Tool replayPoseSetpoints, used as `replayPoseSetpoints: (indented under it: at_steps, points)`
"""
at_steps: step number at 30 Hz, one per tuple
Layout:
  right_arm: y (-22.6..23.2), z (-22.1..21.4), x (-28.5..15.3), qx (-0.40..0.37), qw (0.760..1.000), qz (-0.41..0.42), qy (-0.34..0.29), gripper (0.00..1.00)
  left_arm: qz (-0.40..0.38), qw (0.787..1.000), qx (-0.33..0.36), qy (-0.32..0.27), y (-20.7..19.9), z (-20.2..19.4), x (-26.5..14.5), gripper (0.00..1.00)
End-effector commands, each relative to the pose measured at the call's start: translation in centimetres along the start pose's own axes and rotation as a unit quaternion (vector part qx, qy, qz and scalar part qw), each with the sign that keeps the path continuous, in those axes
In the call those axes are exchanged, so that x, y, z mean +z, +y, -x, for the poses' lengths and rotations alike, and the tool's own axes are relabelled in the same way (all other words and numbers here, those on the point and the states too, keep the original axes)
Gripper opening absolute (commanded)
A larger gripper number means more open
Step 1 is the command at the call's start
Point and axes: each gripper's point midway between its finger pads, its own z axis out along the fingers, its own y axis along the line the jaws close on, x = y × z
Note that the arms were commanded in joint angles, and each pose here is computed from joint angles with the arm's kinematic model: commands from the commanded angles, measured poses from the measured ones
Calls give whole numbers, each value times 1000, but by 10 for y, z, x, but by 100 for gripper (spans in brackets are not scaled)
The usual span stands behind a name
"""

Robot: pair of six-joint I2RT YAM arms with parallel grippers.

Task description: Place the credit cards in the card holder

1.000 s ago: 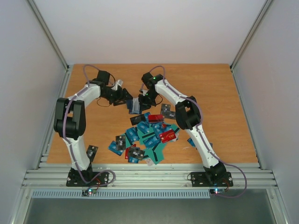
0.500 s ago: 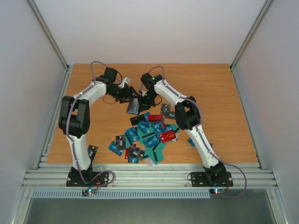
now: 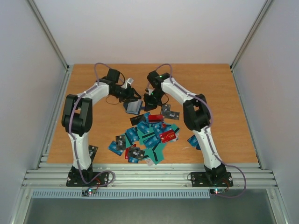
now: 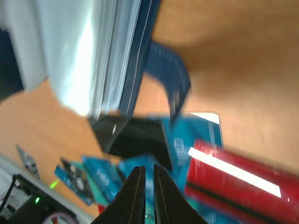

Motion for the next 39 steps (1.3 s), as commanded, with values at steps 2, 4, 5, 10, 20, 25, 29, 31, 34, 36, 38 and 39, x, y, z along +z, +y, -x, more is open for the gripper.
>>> replayPoseSetpoints:
  at_steps: [2, 4, 5, 10, 20, 25, 29, 31, 34, 36, 38, 39]
  points:
    - [18, -17, -70, -16, 997, 44, -68, 8, 48, 999, -7, -12, 27, 1, 2, 33]
    - [9, -23, -77, -3, 996, 51, -77, 8, 46, 998, 21, -41, 1, 11, -21, 36]
    - [6, -25, -79, 2, 995, 54, -81, 9, 49, 997, 26, -49, -7, 13, -34, 39]
    - [0, -29, -85, 9, 994, 63, -87, 11, 89, 988, 40, -122, -21, 32, -106, 45]
    - [0, -18, -78, 45, 993, 71, -86, 21, 171, 983, -32, -65, 88, 13, -93, 44]
    - [-14, -11, -71, 62, 993, 43, -88, 23, 180, 982, -58, -32, 119, 10, -72, 41]
    - [-25, -8, -61, 75, 994, 22, -80, 23, 167, 983, -66, -23, 127, 9, -62, 37]
    - [-30, -6, -58, 80, 994, 13, -79, 22, 156, 985, -63, -28, 121, 11, -60, 36]
    - [-37, -3, -53, 85, 993, -1, -78, 21, 144, 988, -50, -36, 108, 14, -61, 36]
    - [-40, -2, -51, 85, 993, -9, -76, 20, 149, 987, -44, -44, 102, 17, -65, 36]
    - [-45, -2, -49, 89, 993, -22, -74, 19, 199, 977, -48, -60, 109, 18, -81, 40]
    - [-47, -2, -49, 89, 993, -26, -74, 18, 214, 973, -50, -74, 113, 20, -92, 42]
